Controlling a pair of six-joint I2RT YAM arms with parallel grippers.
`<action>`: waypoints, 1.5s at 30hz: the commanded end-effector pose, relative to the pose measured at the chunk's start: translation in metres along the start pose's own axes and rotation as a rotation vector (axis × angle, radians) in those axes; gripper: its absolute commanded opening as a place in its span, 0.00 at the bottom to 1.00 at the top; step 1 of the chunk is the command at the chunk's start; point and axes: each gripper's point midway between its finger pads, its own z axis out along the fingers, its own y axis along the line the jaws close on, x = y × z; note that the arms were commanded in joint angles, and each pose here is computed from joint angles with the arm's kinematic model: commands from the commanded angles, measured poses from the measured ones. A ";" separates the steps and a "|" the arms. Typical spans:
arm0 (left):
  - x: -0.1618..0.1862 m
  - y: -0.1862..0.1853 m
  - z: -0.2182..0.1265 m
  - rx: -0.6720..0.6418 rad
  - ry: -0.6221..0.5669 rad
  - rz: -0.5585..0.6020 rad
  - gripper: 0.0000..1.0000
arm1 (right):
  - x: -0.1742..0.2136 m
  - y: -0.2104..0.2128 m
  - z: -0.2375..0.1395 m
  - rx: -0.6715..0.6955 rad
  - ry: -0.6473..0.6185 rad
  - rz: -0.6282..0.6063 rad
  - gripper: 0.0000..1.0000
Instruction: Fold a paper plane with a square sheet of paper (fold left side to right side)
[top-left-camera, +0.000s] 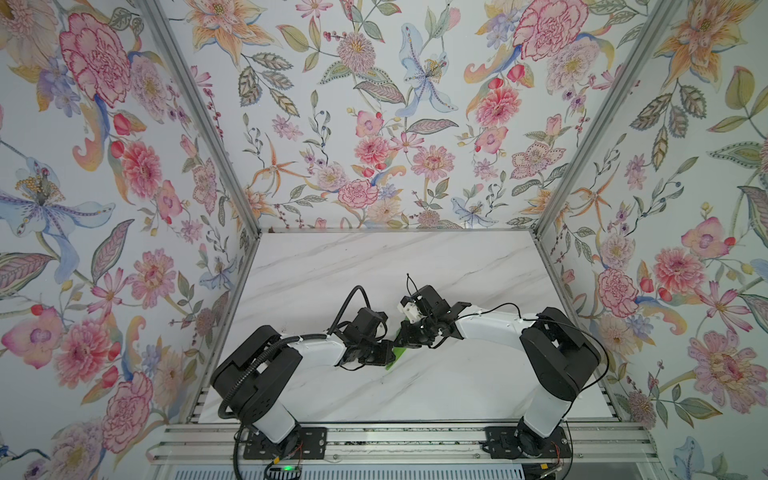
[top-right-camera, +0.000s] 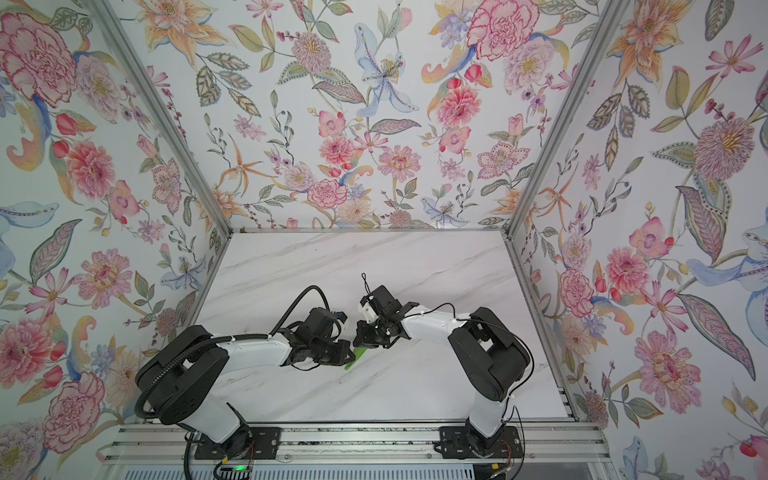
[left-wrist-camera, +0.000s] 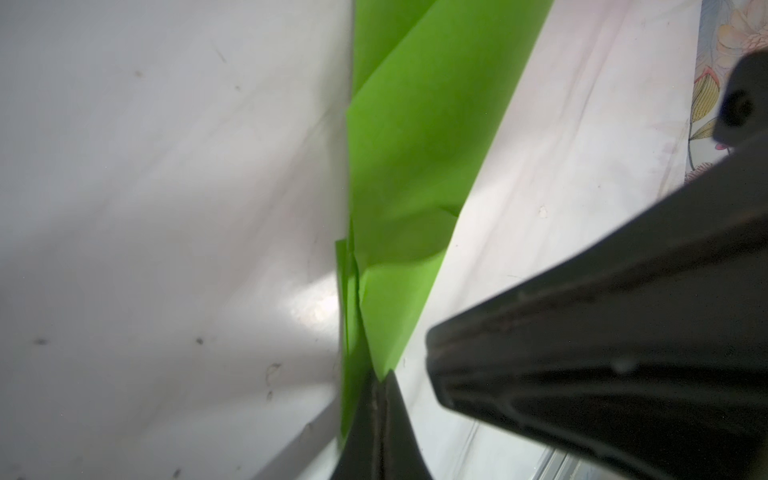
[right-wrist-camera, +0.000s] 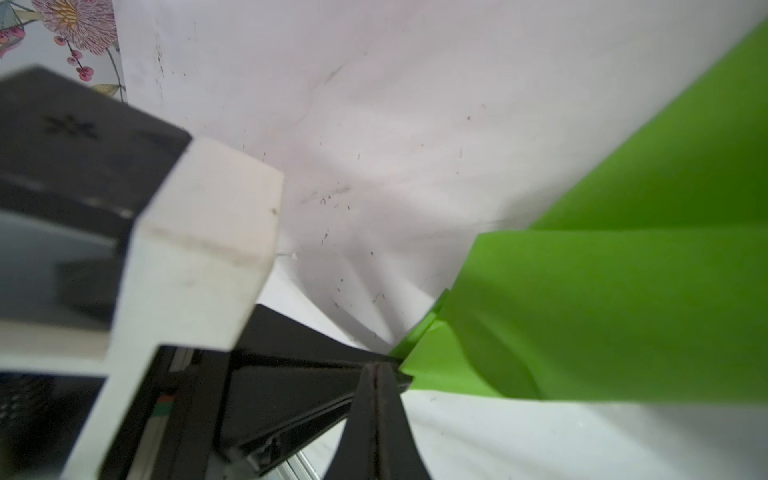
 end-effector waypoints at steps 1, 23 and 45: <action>0.042 0.038 0.008 -0.134 0.145 -0.054 0.00 | 0.013 -0.009 0.008 0.038 0.068 -0.026 0.04; 0.044 0.037 0.006 -0.128 0.152 -0.049 0.00 | 0.014 -0.091 0.004 0.254 0.079 0.114 0.02; 0.045 0.036 0.007 -0.121 0.173 -0.024 0.00 | -0.023 -0.030 -0.007 0.158 0.012 0.043 0.15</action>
